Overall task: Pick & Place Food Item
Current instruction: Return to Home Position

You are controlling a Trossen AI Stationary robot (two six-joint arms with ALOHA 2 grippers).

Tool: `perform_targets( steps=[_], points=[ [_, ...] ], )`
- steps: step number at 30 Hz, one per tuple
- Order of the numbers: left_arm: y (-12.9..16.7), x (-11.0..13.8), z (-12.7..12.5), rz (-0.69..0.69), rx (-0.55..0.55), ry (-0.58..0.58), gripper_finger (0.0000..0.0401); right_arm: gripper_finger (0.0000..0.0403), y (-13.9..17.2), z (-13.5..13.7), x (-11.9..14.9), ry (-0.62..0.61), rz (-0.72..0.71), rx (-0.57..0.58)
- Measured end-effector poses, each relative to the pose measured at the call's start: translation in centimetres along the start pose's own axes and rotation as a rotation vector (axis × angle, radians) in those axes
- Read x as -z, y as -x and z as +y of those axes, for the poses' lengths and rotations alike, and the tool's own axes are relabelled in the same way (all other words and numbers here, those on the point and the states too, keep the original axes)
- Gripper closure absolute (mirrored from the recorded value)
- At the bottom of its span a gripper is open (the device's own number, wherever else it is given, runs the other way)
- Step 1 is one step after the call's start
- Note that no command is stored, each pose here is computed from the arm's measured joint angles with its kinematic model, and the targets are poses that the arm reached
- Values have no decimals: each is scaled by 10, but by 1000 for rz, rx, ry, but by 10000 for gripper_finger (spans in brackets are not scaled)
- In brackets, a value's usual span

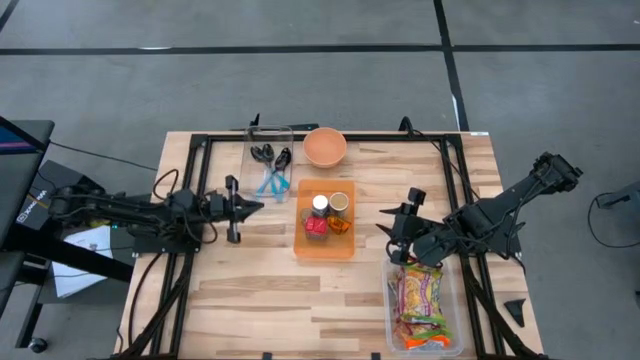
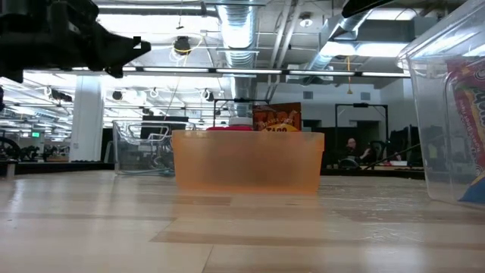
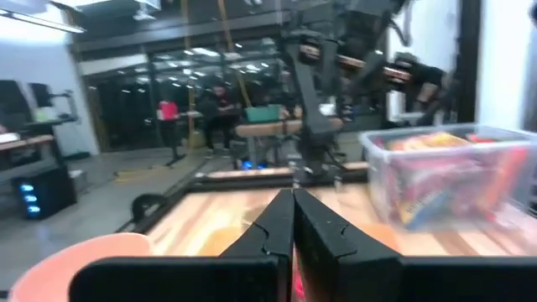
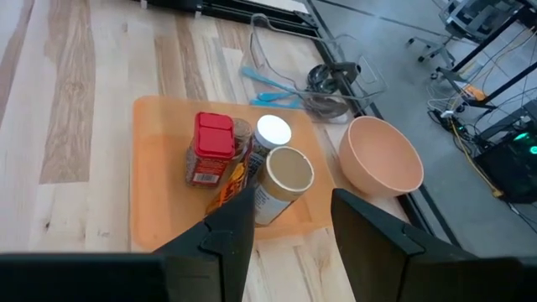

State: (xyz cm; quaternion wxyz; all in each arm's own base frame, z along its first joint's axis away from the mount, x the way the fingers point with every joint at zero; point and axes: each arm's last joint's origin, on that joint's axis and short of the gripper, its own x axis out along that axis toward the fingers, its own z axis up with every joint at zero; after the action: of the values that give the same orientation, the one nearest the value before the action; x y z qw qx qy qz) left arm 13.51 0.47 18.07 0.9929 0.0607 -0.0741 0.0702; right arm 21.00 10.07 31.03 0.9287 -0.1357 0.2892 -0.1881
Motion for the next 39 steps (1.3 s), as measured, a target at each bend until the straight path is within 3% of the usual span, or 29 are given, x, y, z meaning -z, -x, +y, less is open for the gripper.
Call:
perform_targets(
  steps=[30, 39],
  points=[
    [33, 12, 2, 190, 15, -18, 401, 249, 2, 2, 0, 5, -3, -6],
    [38, 10, -1, 154, 150, -29, 401, 249, 2, 1, 1, 11, 1, -5]
  ],
)
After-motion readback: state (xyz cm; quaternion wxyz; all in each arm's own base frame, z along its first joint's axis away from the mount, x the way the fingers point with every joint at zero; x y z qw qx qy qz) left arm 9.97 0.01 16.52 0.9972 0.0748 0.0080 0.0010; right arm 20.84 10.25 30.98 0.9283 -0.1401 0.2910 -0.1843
